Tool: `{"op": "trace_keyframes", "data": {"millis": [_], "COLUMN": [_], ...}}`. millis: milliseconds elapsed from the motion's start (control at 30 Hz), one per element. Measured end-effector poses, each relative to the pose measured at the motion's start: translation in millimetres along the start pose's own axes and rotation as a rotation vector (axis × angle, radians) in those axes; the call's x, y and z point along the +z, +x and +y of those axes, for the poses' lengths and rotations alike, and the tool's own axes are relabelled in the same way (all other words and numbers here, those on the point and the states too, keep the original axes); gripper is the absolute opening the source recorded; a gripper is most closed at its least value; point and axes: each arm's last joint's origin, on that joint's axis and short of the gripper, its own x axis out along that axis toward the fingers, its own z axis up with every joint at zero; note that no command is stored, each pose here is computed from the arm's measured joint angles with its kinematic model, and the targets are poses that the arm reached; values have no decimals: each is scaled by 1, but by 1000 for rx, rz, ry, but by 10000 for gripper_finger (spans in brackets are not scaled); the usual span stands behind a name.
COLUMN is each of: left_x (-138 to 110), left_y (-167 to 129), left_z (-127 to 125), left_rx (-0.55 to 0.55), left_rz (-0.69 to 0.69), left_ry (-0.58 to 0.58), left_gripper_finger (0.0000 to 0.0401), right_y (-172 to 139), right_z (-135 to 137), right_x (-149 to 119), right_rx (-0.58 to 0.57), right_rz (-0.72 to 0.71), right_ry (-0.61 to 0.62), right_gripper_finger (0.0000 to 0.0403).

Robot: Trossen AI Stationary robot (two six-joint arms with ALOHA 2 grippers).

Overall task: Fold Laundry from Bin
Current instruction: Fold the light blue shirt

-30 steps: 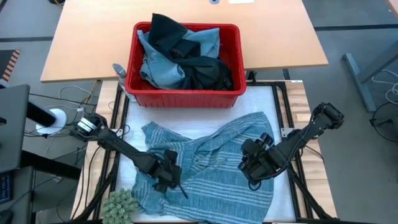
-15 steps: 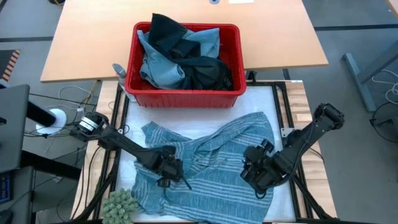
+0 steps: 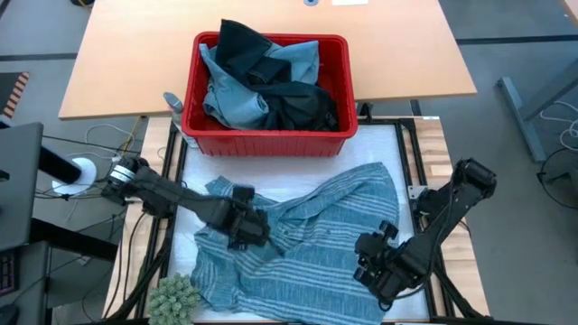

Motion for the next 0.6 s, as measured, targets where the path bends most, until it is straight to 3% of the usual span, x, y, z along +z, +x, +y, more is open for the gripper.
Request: {"op": "trace_keyframes", "data": {"millis": [200, 400, 500, 600], "left_x": [-7, -31, -43, -52], "left_y": [-9, -8, -7, 1], "left_z": [79, 169, 205, 233], "left_rx": [227, 424, 451, 385], "left_rz": [97, 171, 170, 113], "left_ry": [16, -38, -67, -155], "left_gripper_finger": [0, 0, 0, 0], "right_y": [25, 35, 35, 36], "right_z": [14, 21, 24, 25], "right_x": [-5, -6, -5, -4], "right_rx": [-59, -44, -19, -10], "right_rz": [44, 81, 76, 74], "right_ry": [-9, 13, 25, 35], "right_gripper_finger": [169, 168, 168, 168]}}
